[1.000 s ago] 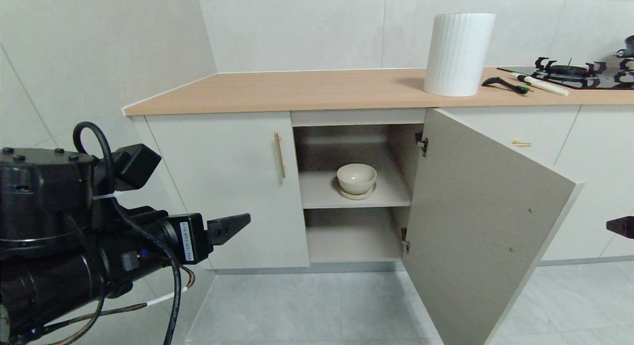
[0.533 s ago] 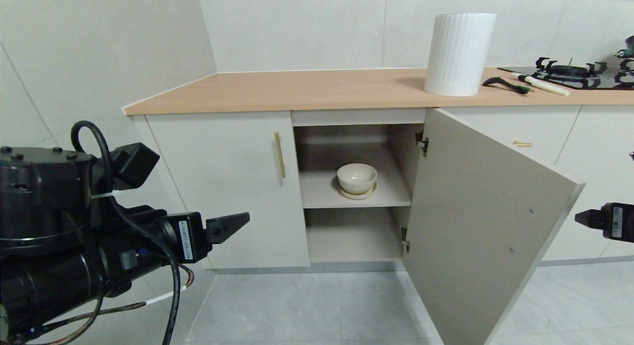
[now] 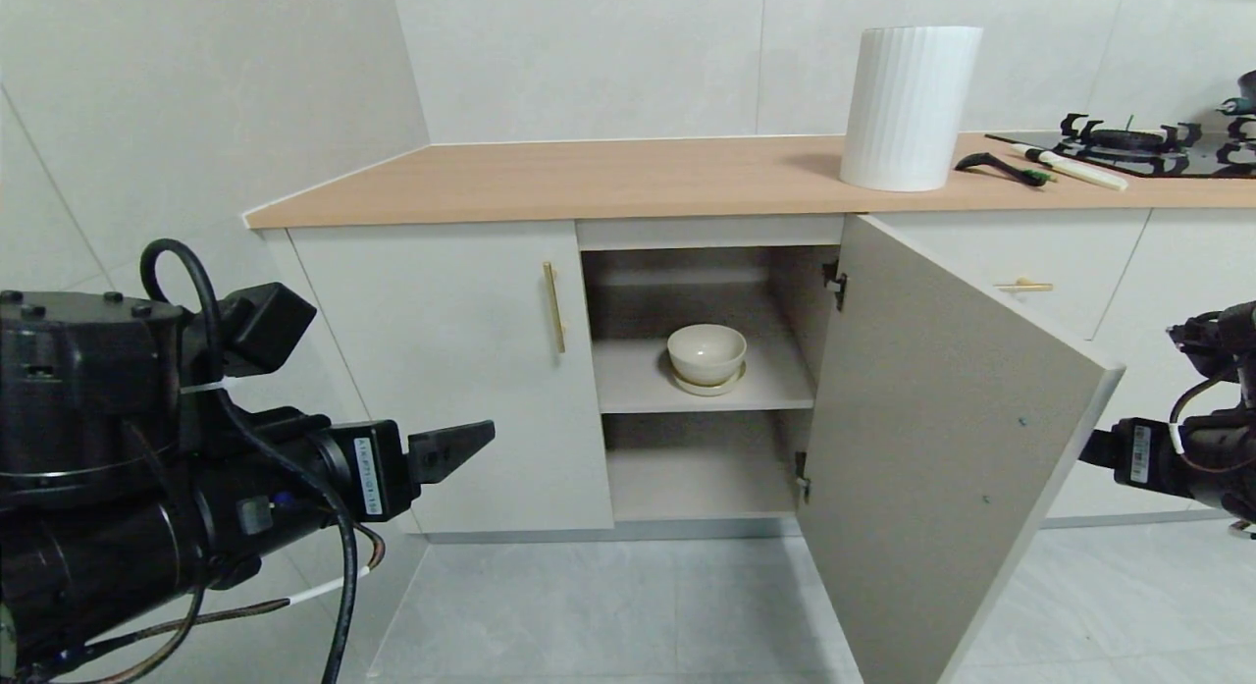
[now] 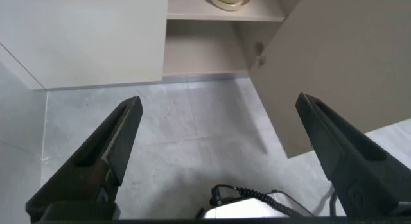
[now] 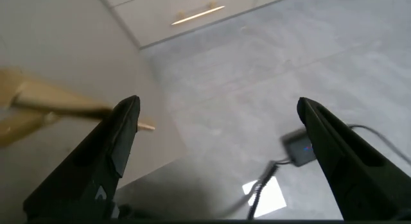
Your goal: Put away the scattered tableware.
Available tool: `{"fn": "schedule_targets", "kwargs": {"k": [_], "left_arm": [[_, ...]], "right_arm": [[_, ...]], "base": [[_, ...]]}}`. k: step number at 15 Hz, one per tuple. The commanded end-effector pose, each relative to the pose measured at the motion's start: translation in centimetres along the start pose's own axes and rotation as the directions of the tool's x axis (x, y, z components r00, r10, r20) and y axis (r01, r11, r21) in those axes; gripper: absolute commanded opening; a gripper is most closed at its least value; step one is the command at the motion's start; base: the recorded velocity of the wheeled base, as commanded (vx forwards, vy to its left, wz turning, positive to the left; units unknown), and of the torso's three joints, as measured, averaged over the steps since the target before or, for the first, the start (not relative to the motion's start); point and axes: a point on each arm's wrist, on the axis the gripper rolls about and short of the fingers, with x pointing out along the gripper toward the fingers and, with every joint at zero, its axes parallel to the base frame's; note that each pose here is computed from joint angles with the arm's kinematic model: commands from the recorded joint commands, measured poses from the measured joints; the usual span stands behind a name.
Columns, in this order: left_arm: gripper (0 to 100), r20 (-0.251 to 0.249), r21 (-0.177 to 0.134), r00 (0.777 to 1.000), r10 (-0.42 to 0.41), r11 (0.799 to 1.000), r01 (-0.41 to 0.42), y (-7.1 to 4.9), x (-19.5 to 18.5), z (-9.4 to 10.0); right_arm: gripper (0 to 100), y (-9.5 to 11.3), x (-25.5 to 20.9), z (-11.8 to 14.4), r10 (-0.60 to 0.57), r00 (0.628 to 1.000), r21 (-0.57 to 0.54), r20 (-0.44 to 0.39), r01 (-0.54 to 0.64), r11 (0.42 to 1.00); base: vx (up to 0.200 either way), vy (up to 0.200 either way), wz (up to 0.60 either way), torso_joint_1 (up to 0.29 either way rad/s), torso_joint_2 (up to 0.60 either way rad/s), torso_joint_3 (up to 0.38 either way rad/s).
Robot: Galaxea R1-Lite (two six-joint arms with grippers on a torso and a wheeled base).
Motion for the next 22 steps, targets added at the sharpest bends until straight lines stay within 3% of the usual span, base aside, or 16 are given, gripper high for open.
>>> {"fn": "schedule_targets", "kwargs": {"k": [1, 7, 10, 12, 16, 20, 22], "left_arm": [[100, 0.002, -0.001, 1.0, 0.0, 1.0, 0.0, 0.0, 0.0, 0.0], [100, 0.025, -0.008, 1.0, -0.007, 1.0, 0.008, 0.0, -0.6, 0.4], [100, 0.025, -0.007, 1.0, -0.012, 1.0, 0.012, 0.0, -0.7, 0.4], [100, 0.025, -0.007, 0.999, -0.022, 1.0, 0.022, 0.0, -0.7, 0.4], [100, 0.019, -0.007, 1.0, -0.018, 1.0, 0.019, 0.0, -0.6, 0.3], [100, 0.021, -0.008, 1.0, -0.014, 1.0, 0.014, 0.0, -0.5, 0.4], [100, 0.021, -0.008, 1.0, -0.014, 1.0, 0.014, 0.0, -0.5, 0.4]], "right_arm": [[100, 0.8, 0.0, -0.3, 0.031, 0.999, -0.009, -0.012, -0.031, 0.999], [100, 4.3, -1.2, -1.3, 0.193, 0.98, -0.067, -0.036, -0.195, 0.978], [100, 7.6, -0.2, -0.8, 0.282, 0.959, -0.117, -0.034, -0.284, 0.952], [100, 11.5, 0.6, 0.0, 0.348, 0.937, -0.164, -0.036, -0.349, 0.923], [100, 16.8, 2.5, 0.3, 0.413, 0.91, -0.208, -0.048, -0.413, 0.887], [100, 19.1, 4.4, -0.7, 0.47, 0.875, -0.208, -0.118, -0.485, 0.85], [100, 19.4, 5.0, -0.9, 0.481, 0.87, -0.201, -0.111, -0.493, 0.846]], "base": [[0.0, 0.0, 0.0, 0.0, 0.0, 0.0], [0.0, 0.0, 0.0, 0.0, 0.0, 0.0], [0.0, 0.0, 0.0, 0.0, 0.0, 0.0], [0.0, 0.0, 0.0, 0.0, 0.0, 0.0], [0.0, 0.0, 0.0, 0.0, 0.0, 0.0], [0.0, 0.0, 0.0, 0.0, 0.0, 0.0], [0.0, 0.0, 0.0, 0.0, 0.0, 0.0]]}}
